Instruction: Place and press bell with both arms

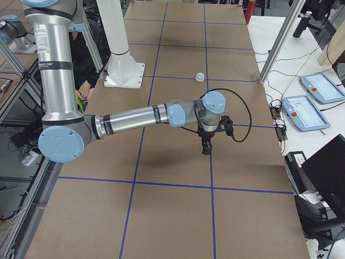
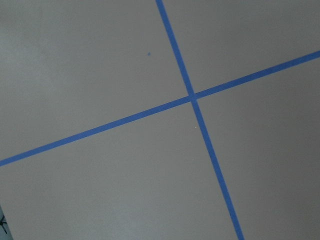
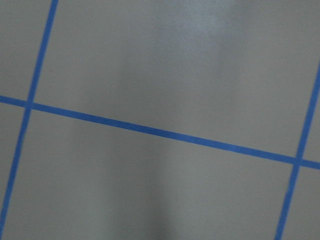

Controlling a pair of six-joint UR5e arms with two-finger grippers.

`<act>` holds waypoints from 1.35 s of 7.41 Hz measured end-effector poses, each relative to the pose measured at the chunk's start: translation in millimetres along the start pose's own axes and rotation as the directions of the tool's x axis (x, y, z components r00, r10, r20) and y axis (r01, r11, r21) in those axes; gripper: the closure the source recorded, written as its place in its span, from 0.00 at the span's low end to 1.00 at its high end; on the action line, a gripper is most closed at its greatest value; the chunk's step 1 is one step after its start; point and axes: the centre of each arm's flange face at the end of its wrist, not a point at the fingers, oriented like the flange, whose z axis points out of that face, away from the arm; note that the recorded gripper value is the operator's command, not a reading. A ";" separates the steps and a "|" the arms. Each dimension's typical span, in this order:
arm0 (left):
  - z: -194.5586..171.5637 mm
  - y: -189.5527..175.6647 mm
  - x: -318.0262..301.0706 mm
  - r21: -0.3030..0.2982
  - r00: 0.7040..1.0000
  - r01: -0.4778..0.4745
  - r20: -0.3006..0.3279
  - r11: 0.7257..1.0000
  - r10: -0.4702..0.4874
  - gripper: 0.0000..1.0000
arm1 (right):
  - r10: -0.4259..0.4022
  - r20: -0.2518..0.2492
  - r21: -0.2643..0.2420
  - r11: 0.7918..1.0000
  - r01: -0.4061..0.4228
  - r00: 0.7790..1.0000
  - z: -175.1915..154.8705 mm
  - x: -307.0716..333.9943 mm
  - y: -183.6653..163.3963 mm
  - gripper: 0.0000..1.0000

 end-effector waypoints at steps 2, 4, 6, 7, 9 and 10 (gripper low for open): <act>6.8 11.5 -2.8 0.013 1.000 0.007 0.005 1.000 -0.007 0.00 | 0.056 -0.001 -0.007 0.998 -0.056 0.998 0.6 44.5 40.3 0.00; 1.0 8.9 1.2 0.029 0.999 0.048 0.010 0.998 -0.048 0.00 | 0.057 -0.003 -0.018 0.998 -0.057 0.998 3.8 70.9 68.5 0.00; -1.2 7.7 2.9 0.034 0.998 0.061 0.010 0.998 -0.061 0.00 | 0.042 -0.003 -0.020 0.999 -0.042 0.999 2.6 92.4 87.6 0.00; -0.3 8.4 2.7 0.033 0.998 0.062 0.009 0.998 -0.063 0.00 | 0.029 -0.003 -0.017 0.999 -0.029 1.000 0.4 103.5 96.2 0.00; 2.6 12.8 1.8 0.028 0.998 0.067 0.007 0.997 -0.068 0.00 | 0.036 0.014 -0.004 0.999 -0.036 0.999 -4.2 116.4 109.0 0.00; 5.1 17.4 1.3 0.023 0.997 0.073 0.005 0.997 -0.073 0.00 | 0.045 0.023 0.001 0.999 -0.045 0.999 -5.7 119.7 113.6 0.00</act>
